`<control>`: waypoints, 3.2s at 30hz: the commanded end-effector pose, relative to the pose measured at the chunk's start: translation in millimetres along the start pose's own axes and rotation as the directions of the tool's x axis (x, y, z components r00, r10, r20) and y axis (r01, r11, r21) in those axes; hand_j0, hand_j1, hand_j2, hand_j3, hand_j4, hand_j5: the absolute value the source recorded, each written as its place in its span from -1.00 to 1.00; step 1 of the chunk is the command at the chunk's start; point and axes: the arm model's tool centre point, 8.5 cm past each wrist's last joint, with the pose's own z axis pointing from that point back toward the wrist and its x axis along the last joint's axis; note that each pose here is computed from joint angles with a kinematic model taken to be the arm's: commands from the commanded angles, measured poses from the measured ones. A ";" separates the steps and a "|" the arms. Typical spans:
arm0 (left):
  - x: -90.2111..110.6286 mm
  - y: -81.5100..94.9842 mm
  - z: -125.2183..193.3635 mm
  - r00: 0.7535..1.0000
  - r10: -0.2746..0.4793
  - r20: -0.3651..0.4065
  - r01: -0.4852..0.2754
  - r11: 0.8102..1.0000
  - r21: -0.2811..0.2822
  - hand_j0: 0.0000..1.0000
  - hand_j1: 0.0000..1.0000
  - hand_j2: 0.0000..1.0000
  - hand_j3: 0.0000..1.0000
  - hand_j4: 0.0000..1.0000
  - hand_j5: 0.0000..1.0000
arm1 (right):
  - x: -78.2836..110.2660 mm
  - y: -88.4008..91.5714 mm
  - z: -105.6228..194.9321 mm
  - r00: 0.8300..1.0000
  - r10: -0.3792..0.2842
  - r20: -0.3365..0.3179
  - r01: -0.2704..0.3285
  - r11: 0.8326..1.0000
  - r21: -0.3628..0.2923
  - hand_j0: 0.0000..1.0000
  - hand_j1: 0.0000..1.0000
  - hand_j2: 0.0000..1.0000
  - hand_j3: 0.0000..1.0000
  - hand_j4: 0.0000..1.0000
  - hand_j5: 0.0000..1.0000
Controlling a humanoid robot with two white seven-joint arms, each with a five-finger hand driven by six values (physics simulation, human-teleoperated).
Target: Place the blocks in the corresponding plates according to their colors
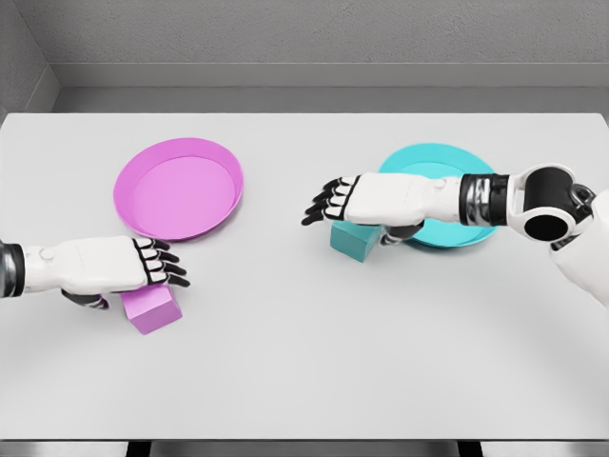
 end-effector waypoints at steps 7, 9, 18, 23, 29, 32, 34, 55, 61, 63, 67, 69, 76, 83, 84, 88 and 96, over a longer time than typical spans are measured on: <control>2.4 2.1 -5.7 1.000 0.003 0.011 -0.003 1.000 0.015 1.00 1.00 1.00 1.00 1.00 1.00 | -6.6 9.4 0.9 0.999 -0.031 -0.019 0.031 0.999 0.011 1.00 1.00 1.00 1.00 1.00 1.00; 2.6 2.7 -5.3 1.000 0.003 0.012 -0.004 1.000 0.020 1.00 1.00 1.00 1.00 1.00 1.00 | -11.5 13.1 -0.1 0.998 -0.049 -0.029 0.049 0.999 0.015 1.00 1.00 1.00 1.00 1.00 1.00; 0.8 2.0 -2.7 1.000 0.005 0.005 -0.005 1.000 0.018 1.00 1.00 1.00 1.00 1.00 1.00 | -14.9 19.0 -10.2 0.998 -0.048 -0.043 0.050 0.998 0.030 1.00 1.00 1.00 1.00 1.00 1.00; 1.1 1.4 -2.0 1.000 0.005 0.005 -0.006 1.000 0.016 1.00 1.00 1.00 1.00 1.00 1.00 | -16.2 20.7 -12.2 0.997 -0.056 -0.045 0.058 0.998 0.031 1.00 1.00 1.00 1.00 1.00 1.00; 2.8 2.5 -4.9 1.000 0.009 0.013 -0.009 1.000 0.024 1.00 1.00 1.00 1.00 1.00 1.00 | -24.2 26.5 -12.5 0.995 -0.081 -0.064 0.083 0.996 0.038 1.00 1.00 1.00 1.00 1.00 1.00; 3.3 2.1 -4.6 1.000 0.009 0.014 -0.010 1.000 0.022 1.00 1.00 1.00 1.00 1.00 1.00 | -23.4 26.6 -14.5 0.995 -0.082 -0.061 0.084 0.996 0.037 1.00 1.00 1.00 1.00 1.00 1.00; 4.2 1.5 -5.1 1.000 0.011 0.017 -0.012 1.000 0.022 1.00 1.00 1.00 1.00 1.00 1.00 | -23.4 26.6 -14.5 0.995 -0.082 -0.061 0.084 0.996 0.037 1.00 1.00 1.00 1.00 1.00 1.00; 1.9 0.7 -1.9 1.000 0.010 0.007 -0.010 1.000 0.016 -0.20 -0.20 -0.20 -0.20 -0.20 -0.20 | -28.1 31.5 -25.5 0.994 -0.066 -0.083 0.072 0.995 0.067 1.00 1.00 1.00 1.00 1.00 1.00; -4.3 12.7 3.2 0.999 0.037 0.003 -0.037 0.997 0.060 -0.29 -0.29 -0.29 -0.29 -0.29 -0.29 | -30.1 31.7 -24.9 0.994 -0.045 -0.097 0.053 0.995 0.082 0.75 0.75 0.75 0.75 0.75 0.75; -7.4 19.2 6.7 0.999 0.044 0.000 -0.044 0.996 0.081 -0.29 -0.29 -0.29 -0.29 -0.29 -0.29 | -30.1 31.7 -24.9 0.994 -0.045 -0.097 0.053 0.995 0.082 0.68 0.68 0.68 0.68 0.68 0.68; -40.4 24.2 22.9 0.991 0.111 -0.077 -0.102 0.987 0.121 -0.29 -0.29 -0.29 -0.29 -0.29 -0.29 | -34.1 32.5 -23.8 0.993 -0.052 -0.107 0.061 0.995 0.085 0.51 0.51 0.51 0.51 0.51 0.51; -50.2 29.3 27.5 0.987 0.127 -0.097 -0.113 0.983 0.142 -0.29 -0.29 -0.29 -0.29 -0.29 -0.29 | -34.6 31.4 -23.4 0.993 -0.050 -0.108 0.060 0.995 0.083 0.46 0.46 0.46 0.46 0.46 0.46; -101.6 43.0 10.2 0.960 0.226 -0.167 -0.182 0.952 0.245 -0.29 -0.29 -0.29 -0.29 -0.29 -0.29 | -33.6 29.8 -25.7 0.993 -0.050 -0.104 0.058 0.995 0.079 0.26 0.26 0.26 0.26 0.26 0.26; -111.7 60.7 -25.6 0.957 0.258 -0.135 -0.210 0.931 0.298 -0.29 -0.29 -0.29 -0.29 -0.29 -0.29 | -33.7 25.8 -25.5 0.994 -0.051 -0.100 0.058 0.996 0.068 0.17 0.17 0.17 0.17 0.17 0.17; -112.0 65.7 -30.9 0.958 0.256 -0.128 -0.207 0.930 0.305 -0.29 -0.29 -0.29 -0.29 -0.29 -0.29 | -33.6 25.2 -25.8 0.994 -0.053 -0.099 0.059 0.996 0.064 0.17 0.17 0.17 0.17 0.17 0.17; -110.3 65.7 -44.8 0.959 0.259 -0.114 -0.216 0.931 0.296 -0.27 -0.27 -0.27 -0.27 -0.27 -0.27 | -29.2 17.1 -33.8 0.996 -0.046 -0.079 0.050 0.998 0.046 0.14 0.14 0.14 0.14 0.14 0.14; -119.6 60.3 -50.1 0.949 0.283 -0.138 -0.234 0.928 0.291 0.30 0.30 0.30 0.30 0.30 0.30 | -48.0 -24.4 -2.5 0.990 -0.087 -0.115 0.073 0.990 -0.118 0.13 0.13 0.13 0.13 0.13 0.13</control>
